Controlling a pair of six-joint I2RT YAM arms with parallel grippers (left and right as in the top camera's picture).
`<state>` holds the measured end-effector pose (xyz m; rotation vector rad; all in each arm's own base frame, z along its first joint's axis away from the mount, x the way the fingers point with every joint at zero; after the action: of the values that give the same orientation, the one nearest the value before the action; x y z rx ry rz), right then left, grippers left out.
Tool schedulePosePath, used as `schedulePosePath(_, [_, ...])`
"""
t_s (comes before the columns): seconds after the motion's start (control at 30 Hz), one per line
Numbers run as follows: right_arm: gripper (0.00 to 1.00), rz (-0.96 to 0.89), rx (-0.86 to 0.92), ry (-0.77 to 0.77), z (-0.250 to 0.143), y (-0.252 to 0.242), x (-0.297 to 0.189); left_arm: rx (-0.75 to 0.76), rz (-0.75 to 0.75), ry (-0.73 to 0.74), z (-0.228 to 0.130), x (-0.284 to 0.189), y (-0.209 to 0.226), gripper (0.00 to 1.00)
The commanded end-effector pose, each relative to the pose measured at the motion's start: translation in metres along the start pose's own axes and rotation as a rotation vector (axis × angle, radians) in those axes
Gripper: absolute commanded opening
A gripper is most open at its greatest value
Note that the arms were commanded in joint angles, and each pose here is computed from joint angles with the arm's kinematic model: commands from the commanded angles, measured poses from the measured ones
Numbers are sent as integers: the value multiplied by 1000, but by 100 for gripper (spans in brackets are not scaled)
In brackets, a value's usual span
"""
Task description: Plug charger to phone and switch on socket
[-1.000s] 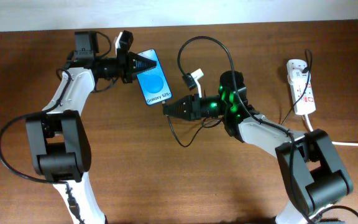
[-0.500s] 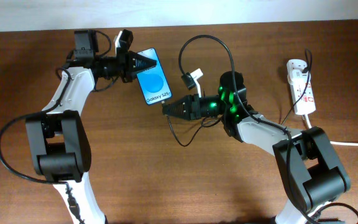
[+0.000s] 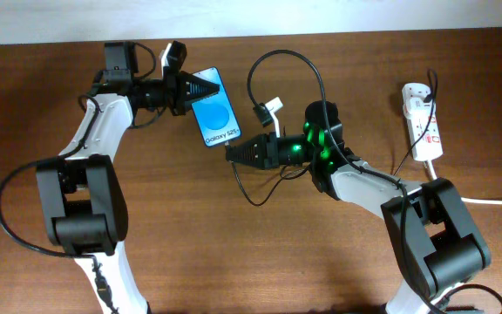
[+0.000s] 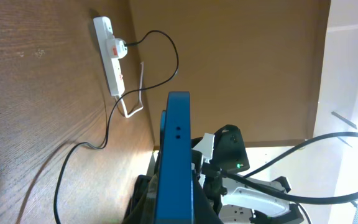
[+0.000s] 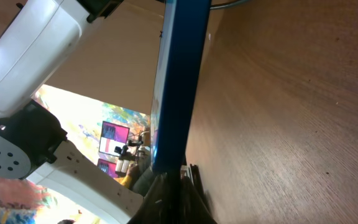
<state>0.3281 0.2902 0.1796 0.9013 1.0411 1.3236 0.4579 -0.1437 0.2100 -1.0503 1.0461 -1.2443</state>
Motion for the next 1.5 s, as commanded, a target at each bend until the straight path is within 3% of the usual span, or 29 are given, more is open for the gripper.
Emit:
schedulePosePath(0.0, [4, -4, -12, -3, 0, -2, 3, 35, -44, 39, -1, 8, -19, 0])
schedulePosePath(0.43, [4, 13, -11, 27, -4, 1, 2, 65, -35, -1, 8, -9, -18, 0])
schedulePosePath(1.47, [4, 24, -15, 40, -6, 3, 2, 69, -17, 7, 7, 0, -16, 0])
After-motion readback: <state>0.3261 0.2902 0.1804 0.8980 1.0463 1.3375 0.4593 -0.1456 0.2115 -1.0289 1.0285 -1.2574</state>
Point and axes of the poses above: each gripper's point midway between its finger pads, its own x axis out along the fingers, its own y axis along the line the jaws close on, z = x × y, the point moved 2 cm from there along -x, back along the fingers, and after that the axes turned 2 degrees about x, right-handed, at the moved point
